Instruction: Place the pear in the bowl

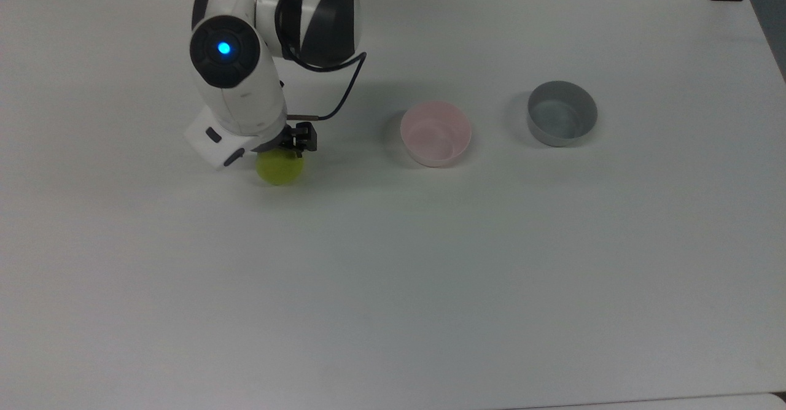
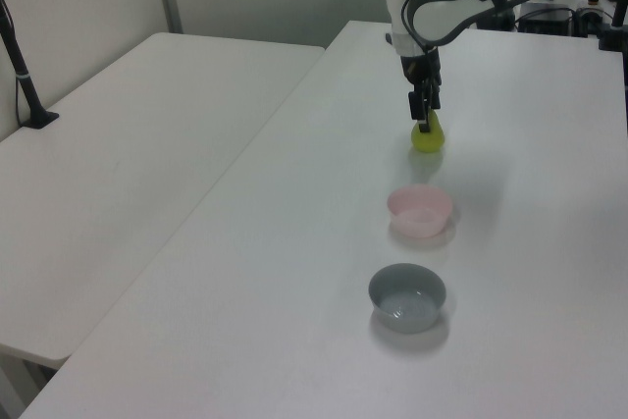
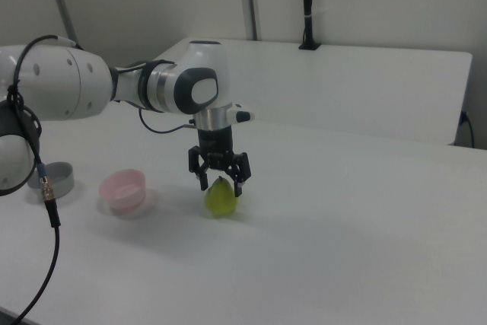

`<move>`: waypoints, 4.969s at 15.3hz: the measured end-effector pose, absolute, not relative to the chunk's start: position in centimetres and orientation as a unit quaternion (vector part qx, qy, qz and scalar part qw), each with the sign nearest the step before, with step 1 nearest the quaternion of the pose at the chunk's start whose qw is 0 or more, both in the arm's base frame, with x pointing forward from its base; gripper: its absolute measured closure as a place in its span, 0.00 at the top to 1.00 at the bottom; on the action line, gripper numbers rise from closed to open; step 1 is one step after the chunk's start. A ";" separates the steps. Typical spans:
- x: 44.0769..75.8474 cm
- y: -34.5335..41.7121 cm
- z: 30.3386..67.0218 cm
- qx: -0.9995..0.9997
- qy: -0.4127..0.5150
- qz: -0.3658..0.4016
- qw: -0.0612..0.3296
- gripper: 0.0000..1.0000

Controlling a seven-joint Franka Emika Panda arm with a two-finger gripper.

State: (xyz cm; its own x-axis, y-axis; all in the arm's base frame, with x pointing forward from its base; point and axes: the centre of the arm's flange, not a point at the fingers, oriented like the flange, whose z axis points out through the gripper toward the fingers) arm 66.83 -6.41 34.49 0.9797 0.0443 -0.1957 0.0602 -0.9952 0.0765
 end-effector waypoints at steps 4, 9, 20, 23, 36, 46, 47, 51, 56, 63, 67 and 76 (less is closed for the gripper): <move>66.9 -5.0 31.8 0.991 0.044 -0.118 0.053 1.00; 67.1 -4.4 31.7 0.989 0.052 -0.119 0.068 0.85; 64.6 -7.9 45.3 0.995 0.013 -0.072 0.068 0.85; 63.3 -8.3 49.6 0.997 0.007 -0.049 0.067 0.84; 61.6 15.7 49.6 0.994 0.089 -0.056 0.016 0.84; 61.8 20.5 41.3 0.987 0.105 -0.116 0.039 0.84; 61.9 20.6 40.5 0.986 0.105 -0.121 0.041 0.84; 62.3 20.7 37.0 0.983 0.105 -0.141 0.048 0.84; 62.8 20.9 34.7 0.983 0.107 -0.140 0.052 0.84; 62.6 22.3 33.7 0.982 0.115 -0.138 0.056 1.00; 63.0 21.5 35.4 0.985 0.109 -0.124 0.056 1.00; 60.7 13.0 50.8 0.993 0.076 -0.085 0.034 1.00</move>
State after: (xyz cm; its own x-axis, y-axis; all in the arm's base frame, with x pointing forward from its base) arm 60.72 13.02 50.84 0.9738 0.1456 -0.1745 0.1571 -0.9861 0.0540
